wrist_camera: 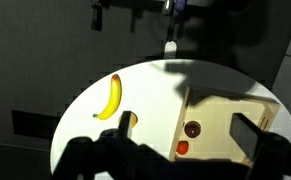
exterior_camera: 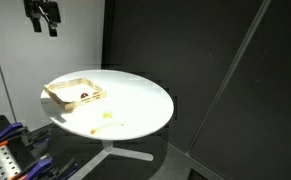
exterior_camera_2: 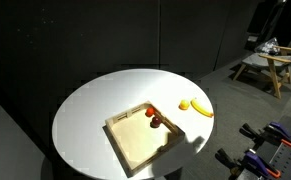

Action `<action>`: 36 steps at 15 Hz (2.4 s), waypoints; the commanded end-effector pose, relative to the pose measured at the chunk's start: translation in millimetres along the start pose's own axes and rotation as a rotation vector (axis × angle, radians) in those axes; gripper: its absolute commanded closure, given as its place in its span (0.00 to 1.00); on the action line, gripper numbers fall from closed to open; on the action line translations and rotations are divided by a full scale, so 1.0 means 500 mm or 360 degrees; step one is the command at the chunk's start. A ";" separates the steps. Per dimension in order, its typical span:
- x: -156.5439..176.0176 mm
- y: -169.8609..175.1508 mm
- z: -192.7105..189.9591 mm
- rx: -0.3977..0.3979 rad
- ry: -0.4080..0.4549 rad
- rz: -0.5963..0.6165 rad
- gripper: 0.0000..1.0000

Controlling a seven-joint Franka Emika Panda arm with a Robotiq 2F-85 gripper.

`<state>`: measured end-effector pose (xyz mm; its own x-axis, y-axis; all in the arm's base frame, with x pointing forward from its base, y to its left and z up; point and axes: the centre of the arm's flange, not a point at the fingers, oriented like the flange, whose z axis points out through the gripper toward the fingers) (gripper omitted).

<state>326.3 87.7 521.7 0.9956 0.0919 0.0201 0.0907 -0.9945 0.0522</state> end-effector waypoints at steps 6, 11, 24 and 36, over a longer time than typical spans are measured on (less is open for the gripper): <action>0.108 -0.019 0.092 0.0057 0.0004 0.0052 0.00; 0.170 -0.035 0.171 0.0067 -0.0012 0.0088 0.00; 0.285 -0.081 0.397 0.0104 -0.0071 0.0039 0.00; 0.366 -0.140 0.527 0.0014 -0.0101 0.0061 0.00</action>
<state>490.8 148.3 266.2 0.9959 0.0732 -0.0533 0.0742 -0.9971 0.0174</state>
